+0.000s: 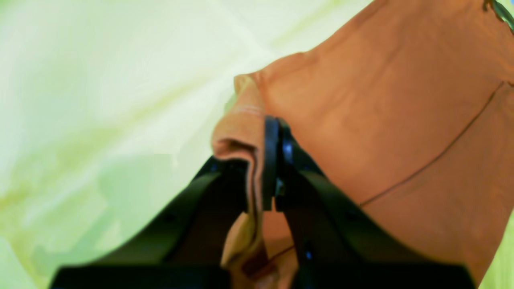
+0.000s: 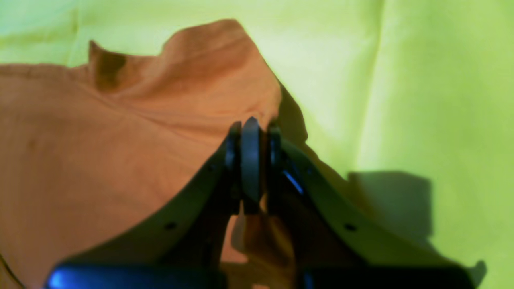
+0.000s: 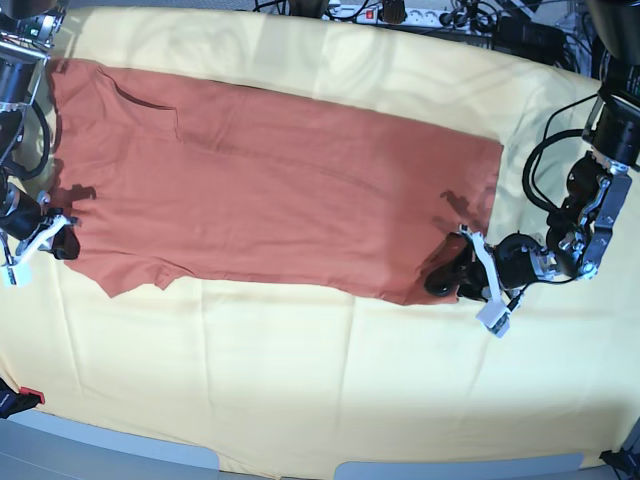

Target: Fold the T-shirt properly

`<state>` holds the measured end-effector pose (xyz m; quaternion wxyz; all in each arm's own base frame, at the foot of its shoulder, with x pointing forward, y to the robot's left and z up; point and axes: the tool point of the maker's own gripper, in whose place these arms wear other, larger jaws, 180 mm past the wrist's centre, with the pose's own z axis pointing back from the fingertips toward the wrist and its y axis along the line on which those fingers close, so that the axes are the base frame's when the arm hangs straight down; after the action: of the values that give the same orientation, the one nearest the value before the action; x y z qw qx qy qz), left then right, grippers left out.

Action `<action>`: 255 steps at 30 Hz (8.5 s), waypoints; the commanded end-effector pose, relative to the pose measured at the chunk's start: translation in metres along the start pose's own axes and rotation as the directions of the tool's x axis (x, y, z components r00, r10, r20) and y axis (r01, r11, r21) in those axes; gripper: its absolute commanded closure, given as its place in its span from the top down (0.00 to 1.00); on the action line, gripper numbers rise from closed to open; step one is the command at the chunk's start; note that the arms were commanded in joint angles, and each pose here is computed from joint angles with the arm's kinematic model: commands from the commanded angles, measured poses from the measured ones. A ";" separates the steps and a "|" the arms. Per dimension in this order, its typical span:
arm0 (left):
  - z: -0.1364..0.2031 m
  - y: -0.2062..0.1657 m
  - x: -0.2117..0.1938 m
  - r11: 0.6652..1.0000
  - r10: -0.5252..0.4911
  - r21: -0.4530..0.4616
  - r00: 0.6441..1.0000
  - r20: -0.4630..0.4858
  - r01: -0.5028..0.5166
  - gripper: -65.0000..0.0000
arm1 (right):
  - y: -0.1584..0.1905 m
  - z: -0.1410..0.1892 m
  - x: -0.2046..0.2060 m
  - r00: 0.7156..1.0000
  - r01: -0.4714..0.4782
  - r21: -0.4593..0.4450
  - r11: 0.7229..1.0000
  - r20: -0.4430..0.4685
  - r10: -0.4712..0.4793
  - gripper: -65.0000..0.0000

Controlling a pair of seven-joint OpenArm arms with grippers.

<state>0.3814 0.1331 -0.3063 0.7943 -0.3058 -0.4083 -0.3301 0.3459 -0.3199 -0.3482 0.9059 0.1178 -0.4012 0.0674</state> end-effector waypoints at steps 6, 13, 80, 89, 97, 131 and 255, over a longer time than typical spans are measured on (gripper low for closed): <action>0.018 -0.003 0.025 0.997 -0.071 -0.005 0.997 0.021 0.071 0.00 | 0.004 0.019 0.012 0.994 -0.105 0.006 0.994 0.027 0.105 0.00; 0.032 -0.014 0.027 0.996 -0.089 -0.035 0.996 -0.032 0.087 0.00 | 0.002 0.020 0.006 0.994 -0.106 0.003 0.994 0.012 0.106 0.00; 0.097 -0.061 -0.044 0.982 0.066 -0.145 0.944 -0.323 -0.118 0.09 | -0.007 0.039 -0.032 0.982 -0.082 0.023 0.996 -0.169 0.085 0.54; 0.095 -0.058 -0.054 0.989 0.039 -0.124 0.941 -0.337 -0.085 0.44 | 0.012 0.031 0.001 0.999 -0.030 0.096 0.995 -0.037 0.033 0.70; 0.086 -0.064 -0.053 0.984 0.048 -0.146 0.949 -0.313 -0.098 0.44 | 0.028 0.004 -0.002 0.999 -0.044 0.072 0.996 0.011 0.044 0.70; 0.084 -0.069 -0.059 0.981 0.066 -0.154 0.948 -0.313 -0.119 0.44 | 0.079 0.004 -0.006 0.998 0.069 0.280 0.958 -0.029 -0.063 0.00; 0.109 0.002 -0.101 0.870 0.342 0.382 0.940 -0.009 -0.313 0.44 | 0.094 0.059 -0.116 0.967 -0.134 0.093 0.987 -0.205 0.151 0.00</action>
<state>0.2838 0.2389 -0.3504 0.9011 -0.2082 -0.3644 -0.1088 0.2071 -0.2473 -0.3835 0.9324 0.1194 -0.3115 0.1393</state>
